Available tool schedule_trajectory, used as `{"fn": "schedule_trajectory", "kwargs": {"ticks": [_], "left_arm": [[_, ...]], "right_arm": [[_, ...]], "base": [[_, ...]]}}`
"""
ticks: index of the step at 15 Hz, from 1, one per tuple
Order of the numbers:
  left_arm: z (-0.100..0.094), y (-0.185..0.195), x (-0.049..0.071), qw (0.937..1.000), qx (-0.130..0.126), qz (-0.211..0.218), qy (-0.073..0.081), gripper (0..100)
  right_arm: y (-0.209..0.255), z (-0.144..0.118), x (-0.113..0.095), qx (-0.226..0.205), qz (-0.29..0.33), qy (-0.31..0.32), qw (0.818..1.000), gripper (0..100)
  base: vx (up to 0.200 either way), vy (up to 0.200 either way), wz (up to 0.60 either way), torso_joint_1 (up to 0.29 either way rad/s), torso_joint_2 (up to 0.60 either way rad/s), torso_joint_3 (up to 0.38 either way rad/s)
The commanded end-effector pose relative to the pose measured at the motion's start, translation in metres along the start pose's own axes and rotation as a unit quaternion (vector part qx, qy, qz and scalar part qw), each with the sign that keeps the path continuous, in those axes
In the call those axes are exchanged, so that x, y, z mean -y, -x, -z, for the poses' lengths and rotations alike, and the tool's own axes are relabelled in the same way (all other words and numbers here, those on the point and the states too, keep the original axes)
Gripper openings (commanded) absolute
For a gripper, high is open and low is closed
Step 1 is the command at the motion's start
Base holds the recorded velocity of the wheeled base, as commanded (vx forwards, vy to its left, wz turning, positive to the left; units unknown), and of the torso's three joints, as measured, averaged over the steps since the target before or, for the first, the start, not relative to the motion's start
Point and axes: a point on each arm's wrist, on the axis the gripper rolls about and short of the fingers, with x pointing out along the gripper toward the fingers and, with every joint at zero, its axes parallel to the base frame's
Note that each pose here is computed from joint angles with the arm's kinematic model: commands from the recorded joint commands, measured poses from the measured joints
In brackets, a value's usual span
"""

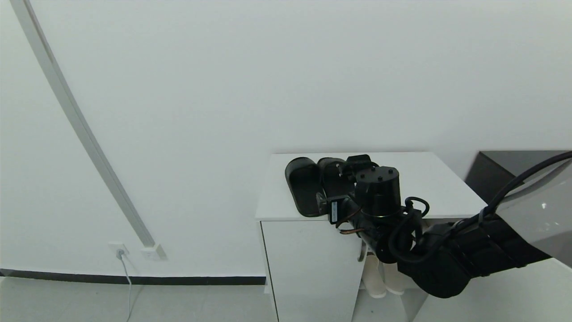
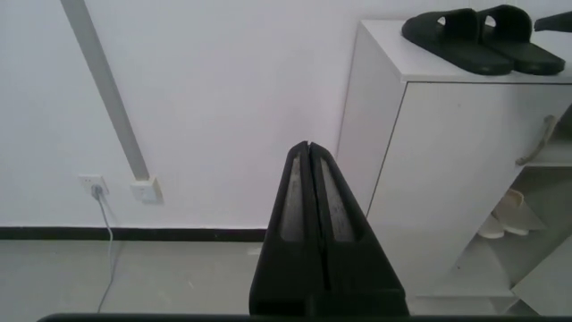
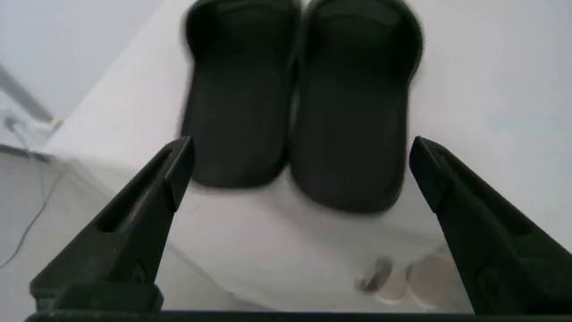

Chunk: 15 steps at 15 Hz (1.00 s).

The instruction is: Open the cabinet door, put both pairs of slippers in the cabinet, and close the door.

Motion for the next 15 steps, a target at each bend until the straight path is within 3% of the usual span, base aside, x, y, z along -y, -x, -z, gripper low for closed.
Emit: {"fn": "schedule_trajectory", "kwargs": {"ticks": [1,3,7,15], "left_arm": [[0.000,0.000,0.000,1.0000,-0.001,-0.001,0.000,0],[0.000,0.000,0.000,1.0000,-0.001,-0.001,0.000,0],[0.000,0.000,0.000,1.0000,-0.001,-0.001,0.001,0],[0.000,0.000,0.000,1.0000,-0.001,-0.001,0.002,0]], "right_arm": [[-0.002,0.004,-0.001,-0.005,-0.005,0.002,1.000,100],[-0.002,0.006,-0.002,-0.008,-0.015,0.003,1.000,100],[-0.026,0.021,-0.005,-0.017,-0.007,0.006,1.000,100],[-0.070,0.024,-0.009,0.002,0.001,-0.002,1.000,100]], "base": [[0.200,0.000,0.00,0.007,0.00,0.002],[0.200,0.000,0.00,0.005,0.00,0.005],[0.000,0.000,0.00,0.000,0.00,0.000],[0.000,0.000,0.00,0.000,0.00,0.000]]}}
